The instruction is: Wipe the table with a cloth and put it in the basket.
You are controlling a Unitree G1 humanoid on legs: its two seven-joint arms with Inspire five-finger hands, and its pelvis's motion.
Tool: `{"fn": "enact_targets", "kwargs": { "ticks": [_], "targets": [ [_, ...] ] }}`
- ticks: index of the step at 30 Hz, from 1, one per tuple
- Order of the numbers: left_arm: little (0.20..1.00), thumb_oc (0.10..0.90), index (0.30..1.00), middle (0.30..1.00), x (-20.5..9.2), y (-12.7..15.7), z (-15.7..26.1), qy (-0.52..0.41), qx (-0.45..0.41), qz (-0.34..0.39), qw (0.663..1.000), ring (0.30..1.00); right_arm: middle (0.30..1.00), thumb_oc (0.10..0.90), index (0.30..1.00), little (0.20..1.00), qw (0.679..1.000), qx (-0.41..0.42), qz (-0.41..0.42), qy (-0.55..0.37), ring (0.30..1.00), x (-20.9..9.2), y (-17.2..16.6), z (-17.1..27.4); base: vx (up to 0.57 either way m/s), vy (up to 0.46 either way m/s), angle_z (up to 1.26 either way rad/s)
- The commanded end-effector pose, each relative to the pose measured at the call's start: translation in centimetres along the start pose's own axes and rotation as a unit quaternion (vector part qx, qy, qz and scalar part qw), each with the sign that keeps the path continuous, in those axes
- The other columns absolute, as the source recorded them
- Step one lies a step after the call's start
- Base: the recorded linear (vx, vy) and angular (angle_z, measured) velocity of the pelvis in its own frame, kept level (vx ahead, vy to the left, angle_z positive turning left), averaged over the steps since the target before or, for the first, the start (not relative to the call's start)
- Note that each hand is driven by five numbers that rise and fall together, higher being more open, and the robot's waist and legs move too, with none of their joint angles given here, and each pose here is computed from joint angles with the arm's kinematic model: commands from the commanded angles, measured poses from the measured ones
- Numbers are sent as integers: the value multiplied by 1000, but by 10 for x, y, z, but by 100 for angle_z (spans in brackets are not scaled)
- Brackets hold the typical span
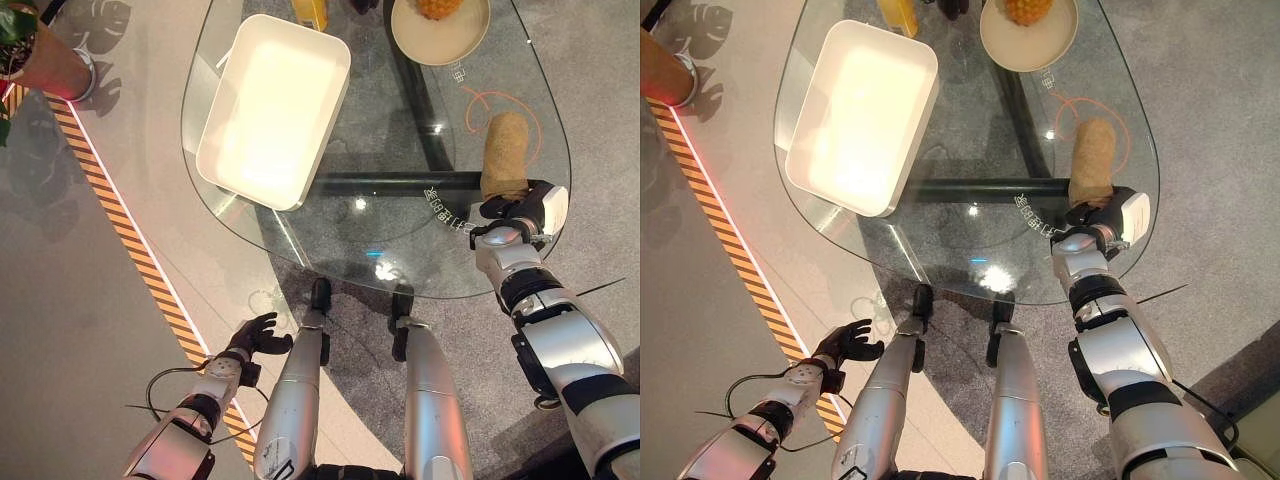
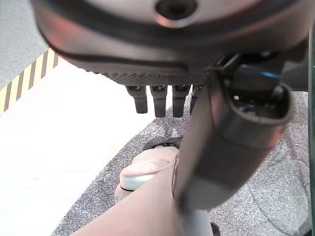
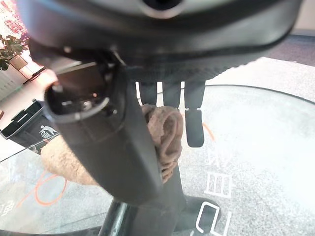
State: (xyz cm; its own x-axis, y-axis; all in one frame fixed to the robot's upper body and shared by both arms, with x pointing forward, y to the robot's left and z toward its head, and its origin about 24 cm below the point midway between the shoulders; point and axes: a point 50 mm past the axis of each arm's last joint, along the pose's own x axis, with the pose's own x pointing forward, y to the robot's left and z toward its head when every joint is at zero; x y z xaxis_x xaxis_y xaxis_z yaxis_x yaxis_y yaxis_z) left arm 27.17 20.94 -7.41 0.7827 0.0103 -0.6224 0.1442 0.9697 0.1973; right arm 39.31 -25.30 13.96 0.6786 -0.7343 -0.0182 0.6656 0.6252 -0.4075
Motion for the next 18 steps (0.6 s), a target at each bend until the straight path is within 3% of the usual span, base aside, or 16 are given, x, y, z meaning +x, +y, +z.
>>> {"fn": "enact_targets", "kwargs": {
  "ticks": [1, 18],
  "targets": [
    [900, 800, 900, 900, -2, -7, -15, 27, -3, -4, 1000, 900, 300, 100, 300, 200, 996, -15, -27, -84, 300, 7, -15, 36, 0, 0, 0],
    [900, 800, 900, 900, -3, -6, -15, 25, 0, -4, 1000, 900, 300, 100, 300, 200, 988, -70, -18, -136, 300, 4, -13, 48, 0, 0, 0]
  ]
}}
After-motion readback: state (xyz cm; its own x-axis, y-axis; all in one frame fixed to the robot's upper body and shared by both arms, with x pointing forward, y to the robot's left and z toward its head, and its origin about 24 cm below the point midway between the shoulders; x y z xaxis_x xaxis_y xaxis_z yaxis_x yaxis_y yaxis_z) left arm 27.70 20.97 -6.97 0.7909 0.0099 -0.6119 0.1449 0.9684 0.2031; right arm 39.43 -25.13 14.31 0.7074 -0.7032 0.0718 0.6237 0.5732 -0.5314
